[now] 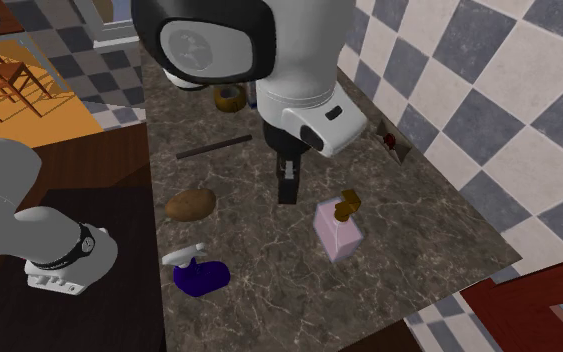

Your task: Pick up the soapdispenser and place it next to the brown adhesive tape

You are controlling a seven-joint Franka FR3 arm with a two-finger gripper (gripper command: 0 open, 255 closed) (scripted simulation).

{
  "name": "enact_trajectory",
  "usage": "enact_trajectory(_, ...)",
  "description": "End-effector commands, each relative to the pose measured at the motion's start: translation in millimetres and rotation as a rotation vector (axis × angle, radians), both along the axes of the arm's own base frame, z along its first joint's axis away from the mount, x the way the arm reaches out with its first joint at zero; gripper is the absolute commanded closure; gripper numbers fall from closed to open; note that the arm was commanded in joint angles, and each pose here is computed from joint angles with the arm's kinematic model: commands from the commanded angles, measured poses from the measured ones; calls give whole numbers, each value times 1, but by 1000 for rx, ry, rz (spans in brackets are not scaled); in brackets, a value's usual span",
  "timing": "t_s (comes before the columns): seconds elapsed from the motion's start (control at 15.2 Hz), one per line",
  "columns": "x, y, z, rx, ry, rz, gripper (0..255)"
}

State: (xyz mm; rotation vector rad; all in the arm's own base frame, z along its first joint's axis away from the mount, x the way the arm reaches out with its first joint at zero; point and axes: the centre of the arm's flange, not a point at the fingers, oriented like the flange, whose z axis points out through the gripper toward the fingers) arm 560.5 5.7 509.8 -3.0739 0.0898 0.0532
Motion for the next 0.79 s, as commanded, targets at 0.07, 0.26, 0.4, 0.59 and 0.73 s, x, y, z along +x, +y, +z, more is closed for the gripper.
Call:
enact_trajectory(0.07,41,1,-14,2,14,-2,0)
enact_trajectory(0.26,80,0,-29,3,28,-4,0)
enact_trajectory(0.4,106,0,-39,4,37,-5,0)
enact_trajectory(0.59,144,0,-55,6,50,-7,0)
enact_trajectory(0.73,158,0,-60,6,55,-7,0)
